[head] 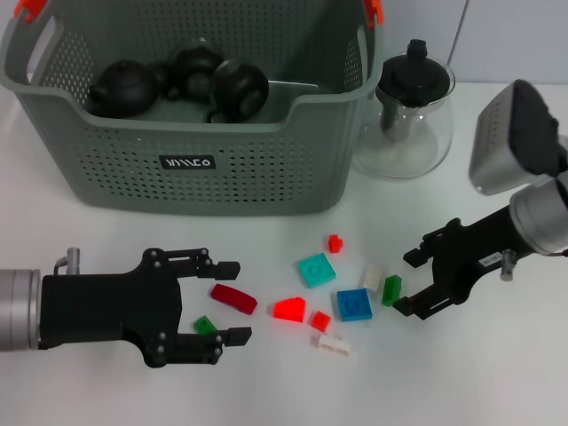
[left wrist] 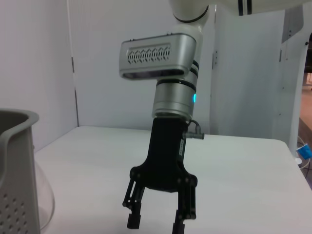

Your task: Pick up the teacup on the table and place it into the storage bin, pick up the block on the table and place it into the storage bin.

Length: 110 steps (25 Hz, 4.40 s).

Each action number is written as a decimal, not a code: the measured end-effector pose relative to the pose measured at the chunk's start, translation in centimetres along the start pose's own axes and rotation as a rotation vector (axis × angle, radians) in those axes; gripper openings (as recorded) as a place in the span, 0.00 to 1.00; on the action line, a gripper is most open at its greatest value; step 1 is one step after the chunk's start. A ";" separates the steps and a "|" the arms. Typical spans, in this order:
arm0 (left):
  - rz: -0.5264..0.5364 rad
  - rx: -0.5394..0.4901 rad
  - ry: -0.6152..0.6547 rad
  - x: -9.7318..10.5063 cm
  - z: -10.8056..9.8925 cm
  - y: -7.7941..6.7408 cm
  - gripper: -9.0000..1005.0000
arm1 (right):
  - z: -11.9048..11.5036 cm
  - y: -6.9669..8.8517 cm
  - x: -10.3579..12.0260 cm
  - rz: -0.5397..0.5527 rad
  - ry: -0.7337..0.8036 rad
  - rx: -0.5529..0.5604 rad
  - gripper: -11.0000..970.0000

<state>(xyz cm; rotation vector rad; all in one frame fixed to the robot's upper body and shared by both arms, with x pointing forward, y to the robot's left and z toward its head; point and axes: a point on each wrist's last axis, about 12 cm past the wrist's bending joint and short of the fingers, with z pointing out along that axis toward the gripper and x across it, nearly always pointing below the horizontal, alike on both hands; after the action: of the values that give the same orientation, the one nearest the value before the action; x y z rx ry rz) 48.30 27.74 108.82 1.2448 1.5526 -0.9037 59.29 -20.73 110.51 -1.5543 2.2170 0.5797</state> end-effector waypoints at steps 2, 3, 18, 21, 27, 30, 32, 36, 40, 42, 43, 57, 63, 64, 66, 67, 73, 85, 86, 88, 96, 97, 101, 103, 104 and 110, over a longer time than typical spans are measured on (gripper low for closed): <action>0.001 -0.003 0.002 0.0 0.0 0.1 0.73 | 0.4 0.1 -0.2 -0.009 0.013 0.007 0.86; 0.002 -0.006 0.003 0.0 0.0 0.1 0.73 | 0.5 0.1 -0.3 -0.011 0.017 0.012 0.86; -0.008 -0.018 0.002 0.2 0.2 0.3 0.73 | 2.1 0.4 -1.2 -0.054 0.039 0.042 0.86; -0.009 -0.021 0.001 0.2 0.2 0.3 0.73 | 2.4 0.6 -1.2 -0.054 0.052 0.039 0.83; -0.011 -0.029 0.001 0.2 0.2 0.4 0.72 | 2.5 0.6 -1.2 -0.043 0.058 0.043 0.69; -0.021 -0.040 -0.003 0.4 0.1 0.4 0.72 | 2.5 0.6 -1.1 -0.037 0.059 0.045 0.55; -0.027 -0.049 -0.009 0.5 -0.1 0.4 0.72 | 2.4 0.6 -1.0 -0.032 0.056 0.047 0.46; -0.031 -0.061 -0.020 0.5 -0.4 0.4 0.72 | 2.1 0.6 -0.8 -0.025 0.042 0.046 0.46; -0.035 -0.069 -0.024 0.6 -0.6 0.3 0.72 | 1.1 0.8 -0.8 -0.032 0.010 0.032 0.46; -0.036 -0.072 -0.023 0.6 -0.6 0.3 0.72 | 0.1 1.2 -0.9 -0.040 -0.024 0.011 0.46; -0.038 -0.076 -0.021 0.7 -0.7 0.3 0.72 | -0.6 1.4 -0.9 -0.045 -0.044 -0.006 0.46; -0.057 -0.155 -0.019 1.7 -2.2 -0.1 0.72 | -10.3 2.7 -9.2 -0.213 -0.585 -0.159 0.47; -0.060 -0.151 -0.021 1.7 -2.1 -0.2 0.72 | -11.9 0.7 -16.6 -0.205 -0.615 -0.029 0.48; -0.063 -0.150 -0.023 1.7 -2.0 -0.2 0.72 | -11.9 0.1 -17.7 -0.195 -0.598 0.001 0.48; -0.065 -0.149 -0.025 1.7 -1.9 -0.1 0.72 | -11.6 -0.9 -19.5 -0.173 -0.554 0.058 0.48; -0.066 -0.151 -0.024 1.8 -1.9 -0.1 0.72 | -11.2 -1.6 -20.3 -0.161 -0.522 0.095 0.48; -0.072 -0.155 -0.025 1.9 -1.8 0.0 0.72 | -8.0 -3.5 -21.7 -0.138 -0.381 0.231 0.48; -0.071 -0.160 -0.026 1.9 -1.8 0.1 0.72 | -3.8 -4.2 -19.5 -0.091 -0.267 0.266 0.49; -0.070 -0.161 -0.025 1.8 -1.8 0.2 0.72 | -3.8 -4.2 -19.4 -0.087 -0.266 0.266 0.49; -0.069 -0.163 -0.023 1.8 -1.8 0.2 0.72 | -3.7 -4.3 -19.1 -0.071 -0.265 0.267 0.50; -0.073 -0.162 -0.026 1.9 -1.7 0.2 0.72 | -4.8 -4.6 -18.8 -0.045 -0.286 0.307 0.50; -0.073 -0.162 -0.027 1.9 -1.7 0.2 0.72 | -4.9 -4.5 -18.8 -0.046 -0.289 0.314 0.50; -0.073 -0.160 -0.028 1.8 -1.6 0.3 0.72 | -5.3 -4.5 -18.7 -0.049 -0.298 0.336 0.50; -0.074 -0.160 -0.028 1.8 -1.6 0.3 0.72 | -5.5 -4.5 -18.6 -0.049 -0.305 0.344 0.51; -0.074 -0.160 -0.027 1.8 -1.6 0.3 0.72 | -5.6 -4.5 -18.6 -0.049 -0.309 0.346 0.55; -0.073 -0.159 -0.029 1.8 -1.6 0.3 0.72 | -6.9 -4.0 -18.2 -0.050 -0.385 0.339 0.75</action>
<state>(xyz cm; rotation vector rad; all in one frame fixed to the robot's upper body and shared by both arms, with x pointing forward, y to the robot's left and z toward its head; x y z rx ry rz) 48.14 29.80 107.58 1.0639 1.6222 -0.8238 68.45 -11.20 125.28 -1.2065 1.8651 0.4185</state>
